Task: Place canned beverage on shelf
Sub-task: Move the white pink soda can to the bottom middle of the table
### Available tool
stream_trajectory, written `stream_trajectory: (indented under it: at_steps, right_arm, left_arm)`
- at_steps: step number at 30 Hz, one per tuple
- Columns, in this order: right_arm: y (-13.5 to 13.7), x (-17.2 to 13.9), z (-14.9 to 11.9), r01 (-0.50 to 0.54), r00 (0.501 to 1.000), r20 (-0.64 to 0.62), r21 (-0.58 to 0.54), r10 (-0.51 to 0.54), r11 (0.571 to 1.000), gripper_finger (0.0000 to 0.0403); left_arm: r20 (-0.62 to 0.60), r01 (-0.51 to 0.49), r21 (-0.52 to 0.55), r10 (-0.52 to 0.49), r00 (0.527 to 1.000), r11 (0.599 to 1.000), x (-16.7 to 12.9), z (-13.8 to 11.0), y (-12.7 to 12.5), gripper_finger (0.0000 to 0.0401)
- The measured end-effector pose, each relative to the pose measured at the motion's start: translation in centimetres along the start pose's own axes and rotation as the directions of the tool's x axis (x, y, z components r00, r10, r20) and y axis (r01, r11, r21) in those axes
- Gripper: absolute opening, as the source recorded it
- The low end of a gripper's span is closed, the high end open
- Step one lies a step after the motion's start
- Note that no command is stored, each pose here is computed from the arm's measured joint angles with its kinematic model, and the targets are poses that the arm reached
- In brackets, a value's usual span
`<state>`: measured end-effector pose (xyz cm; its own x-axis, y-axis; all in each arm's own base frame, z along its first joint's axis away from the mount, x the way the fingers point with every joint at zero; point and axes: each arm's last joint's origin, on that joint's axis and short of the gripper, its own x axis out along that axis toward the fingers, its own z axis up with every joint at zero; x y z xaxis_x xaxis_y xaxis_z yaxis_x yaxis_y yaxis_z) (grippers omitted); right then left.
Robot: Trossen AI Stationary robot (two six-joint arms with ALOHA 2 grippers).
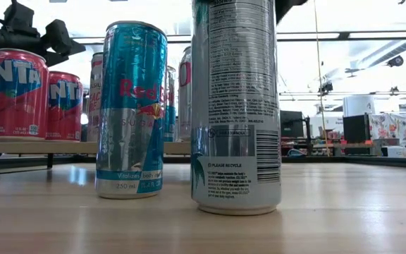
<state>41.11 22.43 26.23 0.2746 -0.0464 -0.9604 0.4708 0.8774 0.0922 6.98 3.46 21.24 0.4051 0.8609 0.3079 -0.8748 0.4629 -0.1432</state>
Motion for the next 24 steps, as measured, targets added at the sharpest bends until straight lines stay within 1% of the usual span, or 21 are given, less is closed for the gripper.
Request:
stream_trajectory:
  at_steps: [3, 6, 8, 12, 14, 16, 21, 23, 24]
  right_arm:
    - [-0.1, -0.6, 0.1, -0.009, 1.0, 0.007, -0.157, 0.01, 0.988, 0.0366]
    - [-0.2, -0.9, 0.1, -0.011, 1.0, 0.01, -0.295, 0.014, 0.955, 0.0366]
    - [-0.2, -1.1, 0.1, -0.018, 1.0, 0.009, -0.358, 0.023, 0.934, 0.0366]
    - [0.0, -1.4, 0.1, -0.078, 0.997, -0.029, -0.465, 0.073, 0.882, 0.0366]
    - [0.1, -1.4, 0.1, -0.101, 0.995, -0.044, -0.531, 0.092, 0.841, 0.0366]
    - [0.2, -1.4, 0.1, -0.115, 0.993, -0.052, -0.604, 0.105, 0.789, 0.0366]
    - [0.2, -1.4, 0.1, -0.112, 0.993, -0.051, -0.745, 0.111, 0.658, 0.0366]
    - [0.2, -1.4, 0.2, -0.104, 0.993, -0.046, -0.781, 0.11, 0.616, 0.0366]
    - [0.1, -1.4, 0.3, -0.103, 0.993, -0.042, -0.789, 0.113, 0.605, 0.0366]
  left_arm:
    - [0.0, 0.0, 0.0, 0.0, 1.0, 1.0, 0.0, 0.0, 0.0, 0.0311]
    - [0.0, 0.0, 0.0, 0.0, 1.0, 1.0, 0.0, 0.0, 0.0, 0.0311]
    - [0.0, 0.0, 0.0, 0.0, 1.0, 1.0, 0.0, 0.0, 0.0, 0.0311]
    - [0.0, 0.0, 0.0, 0.0, 1.0, 1.0, 0.0, 0.0, 0.0, 0.0311]
    - [0.0, 0.0, 0.0, 0.0, 1.0, 1.0, 0.0, 0.0, 0.0, 0.0311]
    - [0.0, 0.0, 0.0, 0.0, 1.0, 1.0, 0.0, 0.0, 0.0, 0.0311]
    - [0.0, 0.0, 0.0, 0.0, 1.0, 1.0, 0.0, 0.0, 0.0, 0.0311]
    - [0.0, 0.0, 0.0, 0.0, 1.0, 1.0, 0.0, 0.0, 0.0, 0.0311]
    - [0.0, 0.0, 0.0, 0.0, 1.0, 1.0, 0.0, 0.0, 0.0, 0.0311]
